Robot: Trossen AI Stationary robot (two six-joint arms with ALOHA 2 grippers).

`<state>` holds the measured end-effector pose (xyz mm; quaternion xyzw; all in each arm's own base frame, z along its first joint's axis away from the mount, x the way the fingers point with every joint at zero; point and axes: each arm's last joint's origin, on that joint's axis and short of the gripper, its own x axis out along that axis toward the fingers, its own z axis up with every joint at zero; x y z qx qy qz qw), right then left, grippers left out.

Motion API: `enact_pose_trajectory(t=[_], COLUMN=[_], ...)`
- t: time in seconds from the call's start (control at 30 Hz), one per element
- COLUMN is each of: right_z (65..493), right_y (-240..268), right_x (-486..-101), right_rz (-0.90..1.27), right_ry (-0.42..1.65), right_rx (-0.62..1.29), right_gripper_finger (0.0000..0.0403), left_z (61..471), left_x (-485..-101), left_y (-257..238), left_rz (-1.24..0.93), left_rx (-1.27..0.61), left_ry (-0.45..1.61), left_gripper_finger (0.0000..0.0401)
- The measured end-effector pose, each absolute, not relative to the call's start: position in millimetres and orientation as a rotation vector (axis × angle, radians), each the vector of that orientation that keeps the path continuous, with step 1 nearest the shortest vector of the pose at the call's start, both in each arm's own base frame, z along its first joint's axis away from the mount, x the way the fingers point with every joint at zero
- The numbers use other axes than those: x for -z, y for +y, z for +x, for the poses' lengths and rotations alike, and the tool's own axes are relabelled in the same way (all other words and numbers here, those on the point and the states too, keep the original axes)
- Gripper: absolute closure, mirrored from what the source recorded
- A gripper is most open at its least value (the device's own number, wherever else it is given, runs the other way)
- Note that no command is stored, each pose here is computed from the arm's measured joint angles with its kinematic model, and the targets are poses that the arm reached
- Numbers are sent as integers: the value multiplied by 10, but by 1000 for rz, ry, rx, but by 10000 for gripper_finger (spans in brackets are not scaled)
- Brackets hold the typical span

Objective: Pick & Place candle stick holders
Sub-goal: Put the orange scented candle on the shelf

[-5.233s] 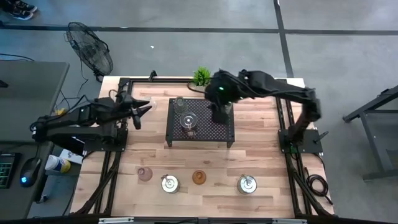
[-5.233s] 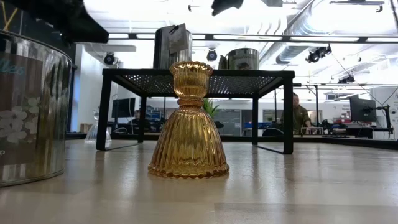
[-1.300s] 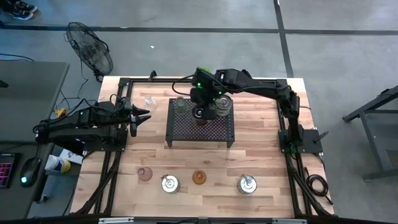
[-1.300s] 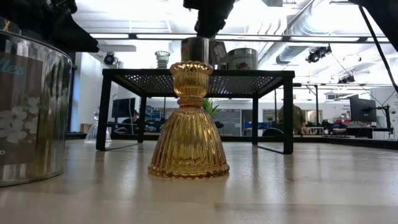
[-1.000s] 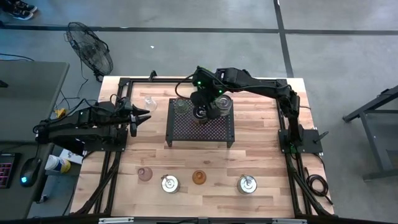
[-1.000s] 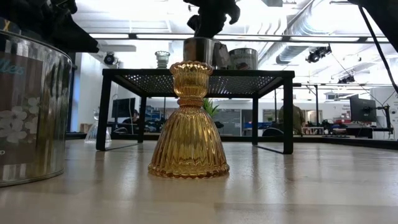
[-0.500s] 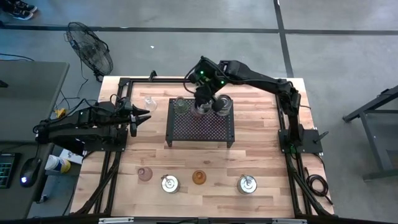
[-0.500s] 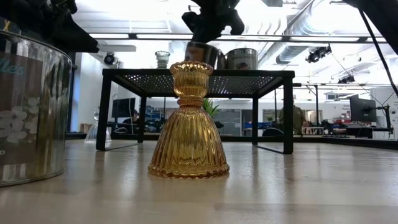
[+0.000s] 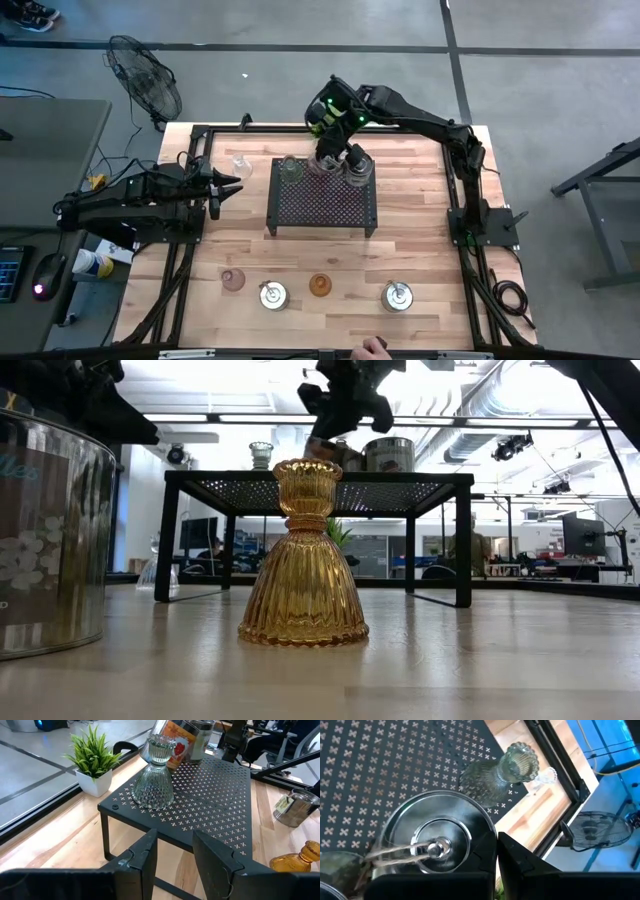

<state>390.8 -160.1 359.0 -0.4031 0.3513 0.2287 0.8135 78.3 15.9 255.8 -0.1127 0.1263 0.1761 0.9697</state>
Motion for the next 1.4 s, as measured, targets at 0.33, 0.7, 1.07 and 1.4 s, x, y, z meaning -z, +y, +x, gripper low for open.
enact_pose_trajectory(t=[0.33, 0.7, 1.07, 1.4], right_z=[3845, 3843, 3864, 3862], right_y=[-1584, -1572, -1589, -1599], right_x=[-3548, -3544, -3552, -3549], right_rz=[-863, -923, -940, -938], right_ry=[743, 731, 738, 771], right_rx=[-604, -637, -602, -573], right_gripper_finger=[403, 403, 402, 388], left_z=[787, 786, 785, 786], left_x=[-2575, -2576, -2571, -2570], left_y=[162, 162, 162, 158], left_rz=[-220, -227, -226, -222], left_rx=[-360, -364, -363, -348], left_ry=[237, 235, 241, 245], left_gripper_finger=[279, 279, 279, 279])
